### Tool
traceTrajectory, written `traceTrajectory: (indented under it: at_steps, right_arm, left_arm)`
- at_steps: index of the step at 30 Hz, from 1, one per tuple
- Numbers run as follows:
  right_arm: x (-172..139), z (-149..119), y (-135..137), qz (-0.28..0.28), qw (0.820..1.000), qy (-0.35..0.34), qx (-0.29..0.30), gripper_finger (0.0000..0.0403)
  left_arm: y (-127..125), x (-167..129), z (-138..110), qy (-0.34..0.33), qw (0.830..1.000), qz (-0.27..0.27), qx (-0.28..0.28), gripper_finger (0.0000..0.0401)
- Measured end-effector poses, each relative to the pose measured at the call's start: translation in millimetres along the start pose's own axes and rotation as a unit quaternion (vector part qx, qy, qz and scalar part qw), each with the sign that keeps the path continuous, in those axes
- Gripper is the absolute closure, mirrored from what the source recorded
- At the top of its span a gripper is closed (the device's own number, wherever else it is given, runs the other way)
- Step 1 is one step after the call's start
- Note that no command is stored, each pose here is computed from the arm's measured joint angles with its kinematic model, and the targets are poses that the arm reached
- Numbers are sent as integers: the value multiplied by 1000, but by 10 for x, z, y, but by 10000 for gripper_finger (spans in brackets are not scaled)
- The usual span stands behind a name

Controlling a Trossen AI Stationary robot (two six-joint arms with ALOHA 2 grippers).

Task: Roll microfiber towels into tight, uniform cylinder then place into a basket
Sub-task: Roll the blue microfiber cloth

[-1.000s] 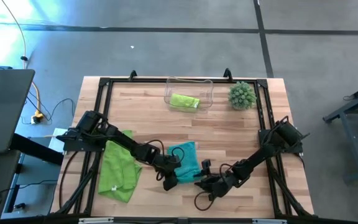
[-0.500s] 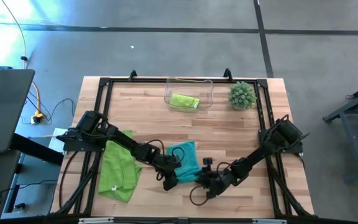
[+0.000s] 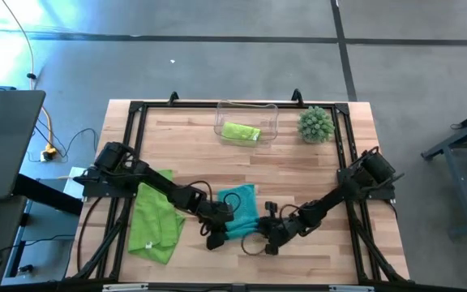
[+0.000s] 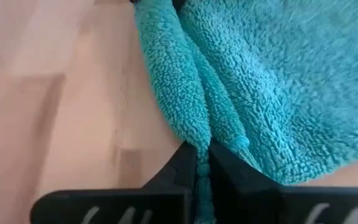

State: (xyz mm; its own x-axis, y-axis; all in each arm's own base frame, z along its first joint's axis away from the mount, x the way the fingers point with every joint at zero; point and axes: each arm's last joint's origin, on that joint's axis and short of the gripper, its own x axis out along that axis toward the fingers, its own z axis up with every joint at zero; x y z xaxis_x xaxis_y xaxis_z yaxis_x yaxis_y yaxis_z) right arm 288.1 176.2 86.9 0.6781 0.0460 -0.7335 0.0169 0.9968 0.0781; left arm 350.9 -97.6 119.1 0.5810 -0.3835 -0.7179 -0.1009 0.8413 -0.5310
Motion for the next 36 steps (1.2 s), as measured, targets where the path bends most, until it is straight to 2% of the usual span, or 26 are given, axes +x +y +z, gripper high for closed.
traceTrajectory:
  at_steps: [6,11,15,20,23,29,36]
  right_arm:
    - [-25,155,-135,88,991,40,88,400]
    - [-1,248,-300,127,974,73,174,401]
    - [30,297,-425,141,957,93,235,402]
    - [55,334,-552,161,940,116,278,402]
    - [66,355,-618,167,930,125,304,402]
    - [83,391,-744,176,915,137,336,402]
    - [91,408,-811,180,911,140,344,402]
  left_arm:
    - [-151,-187,37,-14,997,0,81,276]
    - [-357,-287,-23,-30,985,3,171,276]
    - [-549,-247,-155,-60,960,45,269,276]
    - [-662,-101,-378,-93,913,172,358,276]
    - [-688,-37,-423,-123,896,217,367,276]
    - [-655,20,-386,-145,896,225,354,265]
    - [-502,169,-410,-130,895,250,346,237]
